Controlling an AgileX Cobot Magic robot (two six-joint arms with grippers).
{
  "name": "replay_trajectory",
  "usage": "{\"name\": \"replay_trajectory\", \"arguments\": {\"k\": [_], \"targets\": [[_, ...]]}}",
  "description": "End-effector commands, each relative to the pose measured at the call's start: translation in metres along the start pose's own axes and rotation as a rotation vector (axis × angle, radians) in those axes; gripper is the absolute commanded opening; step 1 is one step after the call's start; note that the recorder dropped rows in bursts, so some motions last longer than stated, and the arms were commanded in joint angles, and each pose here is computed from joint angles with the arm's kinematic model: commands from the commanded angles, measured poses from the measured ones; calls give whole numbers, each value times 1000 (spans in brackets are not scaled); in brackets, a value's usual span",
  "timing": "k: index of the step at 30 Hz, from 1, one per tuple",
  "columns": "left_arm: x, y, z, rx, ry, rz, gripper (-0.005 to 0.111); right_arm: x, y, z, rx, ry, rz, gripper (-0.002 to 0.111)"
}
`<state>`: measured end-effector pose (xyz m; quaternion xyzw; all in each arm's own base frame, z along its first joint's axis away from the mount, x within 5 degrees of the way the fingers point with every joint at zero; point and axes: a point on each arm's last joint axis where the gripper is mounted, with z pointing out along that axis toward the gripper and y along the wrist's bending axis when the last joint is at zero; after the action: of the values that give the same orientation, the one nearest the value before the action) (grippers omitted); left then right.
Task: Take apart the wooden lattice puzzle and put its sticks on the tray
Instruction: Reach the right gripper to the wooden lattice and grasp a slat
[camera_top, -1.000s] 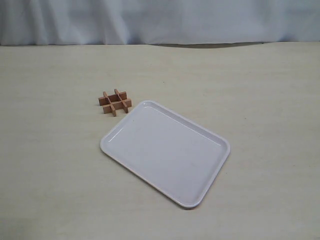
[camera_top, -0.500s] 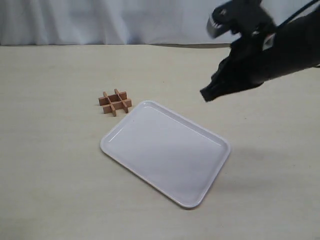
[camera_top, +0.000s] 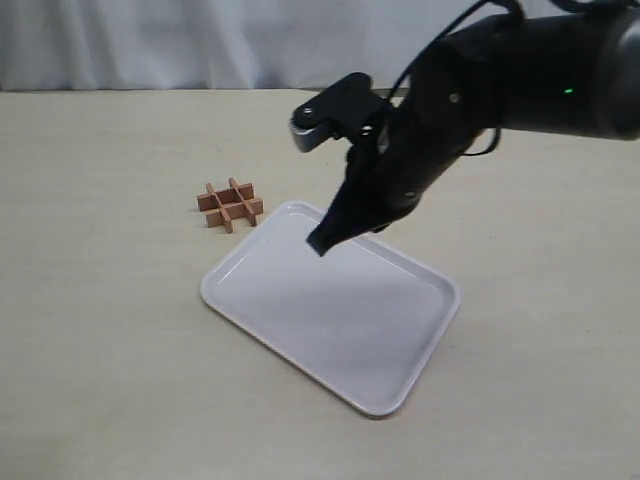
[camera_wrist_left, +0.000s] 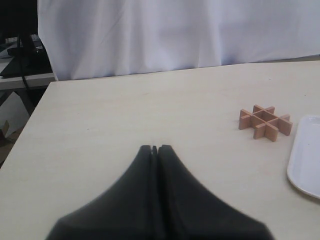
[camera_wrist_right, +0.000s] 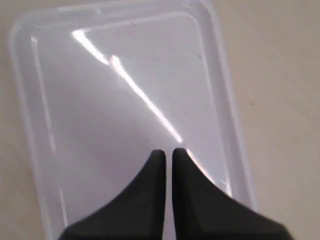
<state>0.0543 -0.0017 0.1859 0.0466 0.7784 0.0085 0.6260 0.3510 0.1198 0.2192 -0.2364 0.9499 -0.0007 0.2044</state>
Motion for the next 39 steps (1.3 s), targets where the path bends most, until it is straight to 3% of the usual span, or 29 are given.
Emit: {"name": "replay_trajectory", "arguments": {"k": [1,10,12,16,29,32,39], "targets": [[-1,0,0,-2,-19,-5,0,-26,38,12,-33,-39,-78,5],[-1,0,0,-2,-19,-5,0,-52,58,39,-52,-125,-20,5],[-1,0,0,-2,-19,-5,0,-55,59,43,-54,-167,12,13],[-1,0,0,-2,-19,-5,0,-56,59,53,-47,-181,14,51],[-1,0,0,-2,-19,-5,0,-77,64,112,-61,-220,75,51],[-1,0,0,-2,-19,-5,0,-84,63,128,-38,-249,81,44],[-2,0,0,-2,-21,-5,0,-93,53,136,-29,-276,119,44]]}}
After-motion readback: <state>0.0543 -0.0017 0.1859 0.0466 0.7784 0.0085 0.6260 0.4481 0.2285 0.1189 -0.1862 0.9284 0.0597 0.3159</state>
